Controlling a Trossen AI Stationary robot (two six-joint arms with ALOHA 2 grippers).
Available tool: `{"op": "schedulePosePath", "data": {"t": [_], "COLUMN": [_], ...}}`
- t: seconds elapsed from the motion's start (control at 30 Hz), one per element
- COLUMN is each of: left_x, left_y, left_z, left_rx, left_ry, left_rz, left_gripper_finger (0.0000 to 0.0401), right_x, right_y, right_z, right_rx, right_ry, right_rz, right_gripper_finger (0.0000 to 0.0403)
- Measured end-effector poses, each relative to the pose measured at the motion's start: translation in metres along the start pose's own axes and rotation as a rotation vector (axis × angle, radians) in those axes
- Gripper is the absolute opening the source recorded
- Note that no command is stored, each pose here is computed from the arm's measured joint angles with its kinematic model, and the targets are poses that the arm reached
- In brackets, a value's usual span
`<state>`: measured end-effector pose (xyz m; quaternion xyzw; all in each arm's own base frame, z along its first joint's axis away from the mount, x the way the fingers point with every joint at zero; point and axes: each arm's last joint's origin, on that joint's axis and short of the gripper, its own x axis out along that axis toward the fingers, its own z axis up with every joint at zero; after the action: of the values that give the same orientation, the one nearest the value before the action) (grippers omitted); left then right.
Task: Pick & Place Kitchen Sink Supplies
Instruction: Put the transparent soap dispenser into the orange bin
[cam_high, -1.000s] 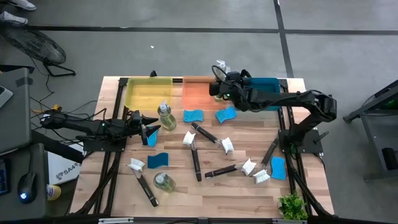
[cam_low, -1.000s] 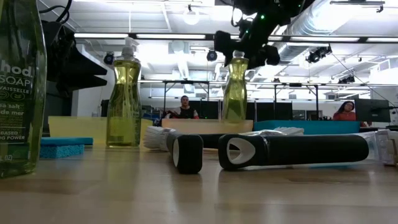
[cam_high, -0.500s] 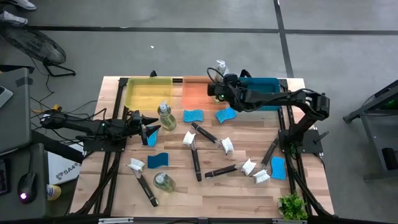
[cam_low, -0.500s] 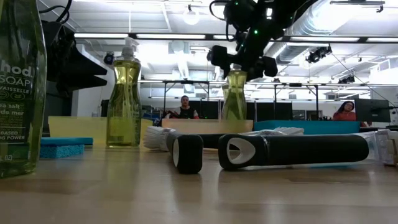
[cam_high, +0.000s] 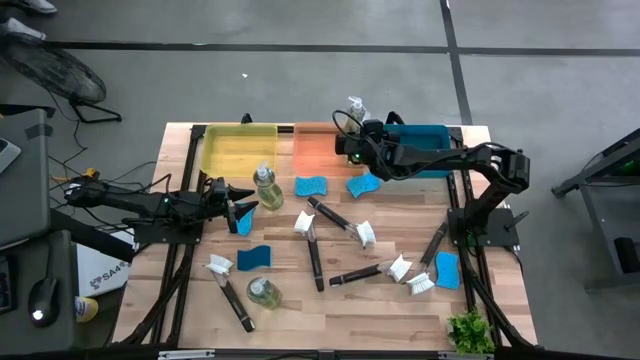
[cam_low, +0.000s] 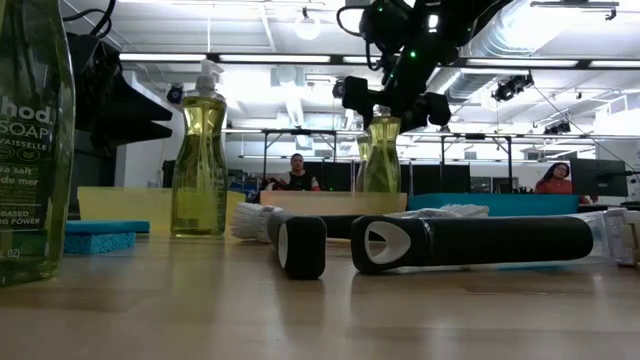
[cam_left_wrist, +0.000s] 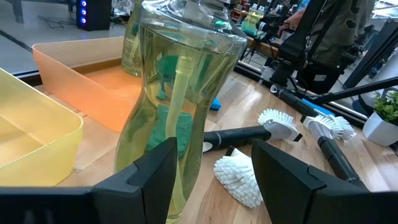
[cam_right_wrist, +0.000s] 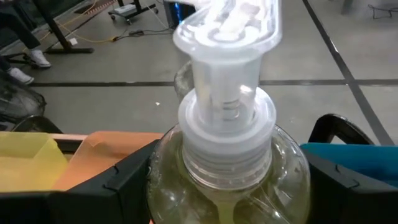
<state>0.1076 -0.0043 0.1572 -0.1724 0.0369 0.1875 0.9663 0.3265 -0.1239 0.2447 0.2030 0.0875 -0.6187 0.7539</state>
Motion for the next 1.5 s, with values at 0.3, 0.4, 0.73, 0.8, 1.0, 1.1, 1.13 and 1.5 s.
{"op": "schedulePosePath", "data": {"t": [0.3,0.4,0.73,0.8,1.0,1.1,1.13,1.5], "left_x": [0.0,0.0,0.0,0.0,0.0,0.0,0.0,0.0], "left_y": [0.0,0.0,0.0,0.0,0.0,0.0,0.0,0.0], "left_z": [0.0,0.0,0.0,0.0,0.0,0.0,0.0,0.0], "left_rx": [0.0,0.0,0.0,0.0,0.0,0.001,0.0,0.0], "left_ry": [0.0,0.0,0.0,0.0,0.0,0.0,0.0,0.0], "left_rz": [0.0,0.0,0.0,0.0,-0.001,0.0,0.0,0.0], "left_gripper_finger": [0.0202,0.0202,0.0202,0.0202,0.0202,0.0202,0.0202,0.0202], "right_x": [0.005,0.009,0.01,0.01,0.009,0.007,0.006,-0.004], "right_y": [0.001,0.003,0.003,0.004,0.004,0.004,0.004,0.001], "right_z": [-0.004,-0.011,-0.012,-0.012,-0.011,-0.009,-0.007,0.003], "right_rx": [-0.009,-0.02,-0.046,-0.055,-0.105,-0.149,-0.157,-0.218], "right_ry": [0.012,0.031,0.036,0.049,0.063,0.069,0.071,0.108], "right_rz": [-0.001,0.007,0.01,0.024,0.045,0.061,0.068,0.149], "right_gripper_finger": [0.0281,0.0281,0.0285,0.0288,0.03,0.0303,0.0303,0.0305]}}
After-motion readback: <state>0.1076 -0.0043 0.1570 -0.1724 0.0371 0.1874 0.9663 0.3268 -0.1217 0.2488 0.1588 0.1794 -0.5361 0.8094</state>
